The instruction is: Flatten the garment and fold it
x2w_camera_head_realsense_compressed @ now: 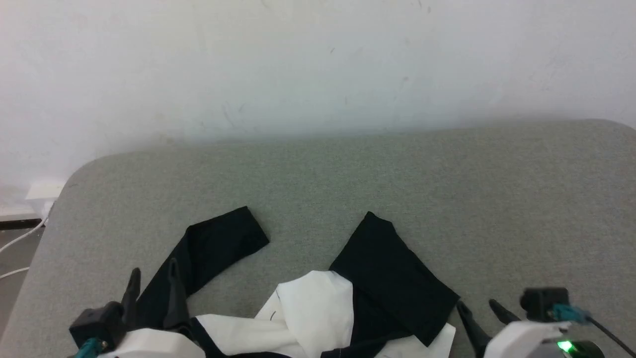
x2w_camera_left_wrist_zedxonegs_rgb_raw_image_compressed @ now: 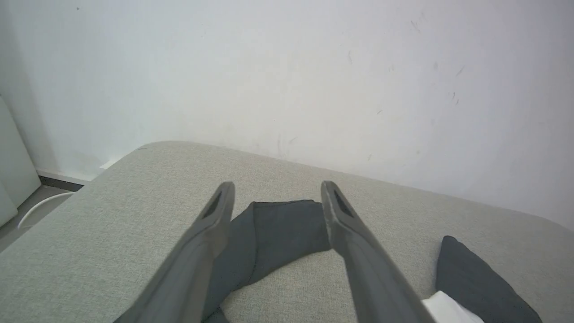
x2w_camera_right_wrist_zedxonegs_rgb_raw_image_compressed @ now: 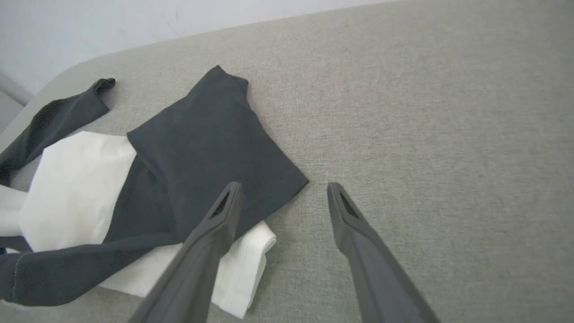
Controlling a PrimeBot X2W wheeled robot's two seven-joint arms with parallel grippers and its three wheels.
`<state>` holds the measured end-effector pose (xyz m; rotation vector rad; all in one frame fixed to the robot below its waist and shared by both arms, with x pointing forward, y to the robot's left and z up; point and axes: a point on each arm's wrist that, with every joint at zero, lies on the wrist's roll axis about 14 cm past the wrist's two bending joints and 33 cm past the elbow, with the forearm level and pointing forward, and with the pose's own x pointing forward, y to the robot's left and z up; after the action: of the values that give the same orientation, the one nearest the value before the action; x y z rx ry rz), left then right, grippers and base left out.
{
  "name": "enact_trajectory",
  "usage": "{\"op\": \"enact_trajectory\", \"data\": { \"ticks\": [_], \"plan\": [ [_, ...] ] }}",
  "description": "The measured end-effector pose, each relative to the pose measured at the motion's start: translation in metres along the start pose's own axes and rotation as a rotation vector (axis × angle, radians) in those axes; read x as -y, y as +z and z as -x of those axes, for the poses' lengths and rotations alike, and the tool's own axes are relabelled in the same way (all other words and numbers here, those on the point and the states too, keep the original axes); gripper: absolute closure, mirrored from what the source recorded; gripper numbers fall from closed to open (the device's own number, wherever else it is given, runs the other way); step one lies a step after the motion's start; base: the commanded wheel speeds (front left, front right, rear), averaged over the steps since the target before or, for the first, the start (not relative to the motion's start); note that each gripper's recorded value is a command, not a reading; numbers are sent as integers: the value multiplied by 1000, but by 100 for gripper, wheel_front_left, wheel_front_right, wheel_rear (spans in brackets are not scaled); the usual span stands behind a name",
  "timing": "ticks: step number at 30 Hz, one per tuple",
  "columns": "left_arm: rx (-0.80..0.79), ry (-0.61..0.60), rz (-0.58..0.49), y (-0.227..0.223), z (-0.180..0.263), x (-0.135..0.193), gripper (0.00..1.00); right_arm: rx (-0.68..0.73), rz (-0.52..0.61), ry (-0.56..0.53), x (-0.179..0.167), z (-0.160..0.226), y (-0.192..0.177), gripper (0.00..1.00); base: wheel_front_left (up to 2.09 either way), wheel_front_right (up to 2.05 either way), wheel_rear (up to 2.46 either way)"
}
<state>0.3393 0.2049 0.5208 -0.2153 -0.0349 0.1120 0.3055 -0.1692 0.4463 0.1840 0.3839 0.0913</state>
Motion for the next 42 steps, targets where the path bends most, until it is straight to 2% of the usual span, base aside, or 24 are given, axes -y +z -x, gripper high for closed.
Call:
{"op": "enact_trajectory", "data": {
  "ticks": [4, 8, 12, 18, 19, 20, 21, 24, 27, 31, 34, 36, 39, 42],
  "plan": [
    [28, -26, 5, 5, 3, 11, 0, -122, -8, 59, -15, -26, -11, 0, 0, 0, 0],
    [28, -23, 13, 3, 7, 12, 0, -224, 27, 158, -44, -47, -18, 0, 0, 0, 0],
    [23, -7, 18, 0, 7, 10, 0, -300, 61, 212, -60, -62, -26, 0, 0, 0, 0],
    [23, 4, 30, -1, 2, 9, 0, -551, 90, 257, -72, -69, -71, 0, 0, 0, 0],
    [20, 9, 30, -2, 2, 8, 0, -585, 103, 265, -74, -70, -73, 55, 0, 0, 0],
    [17, 13, 33, -3, 2, 7, 0, -607, 101, 270, -75, -70, -75, 82, 0, 0, 0],
    [14, 15, 35, -4, 3, 6, 0, -623, 93, 275, -76, -71, -76, 100, 0, 0, 0],
    [10, 27, 31, -6, 3, 4, 0, -613, 93, 287, -77, -76, -72, 100, 0, 0, 0],
    [8, 31, 33, -8, 2, 4, 0, -517, 94, 281, -73, -84, -56, 100, 0, 0, 0],
    [12, 21, 36, -7, -1, 7, 0, -289, 99, 224, -51, -102, 3, 100, 0, 0, 0],
    [15, 3, 33, -7, -3, 12, 0, -98, 94, 154, -23, -110, 63, 100, 0, 0, 0],
    [14, -9, 33, -7, -4, 15, 0, -37, 76, 86, 4, -106, 85, 100, 0, 0, 0],
    [10, -29, 35, -8, -6, 21, 0, -13, 25, -42, 54, -94, 91, 100, 0, 0, 0],
    [9, -37, 38, -9, -6, 25, 0, -58, -44, -179, 104, -71, 61, 100, 0, 0, 0]
  ]
}}
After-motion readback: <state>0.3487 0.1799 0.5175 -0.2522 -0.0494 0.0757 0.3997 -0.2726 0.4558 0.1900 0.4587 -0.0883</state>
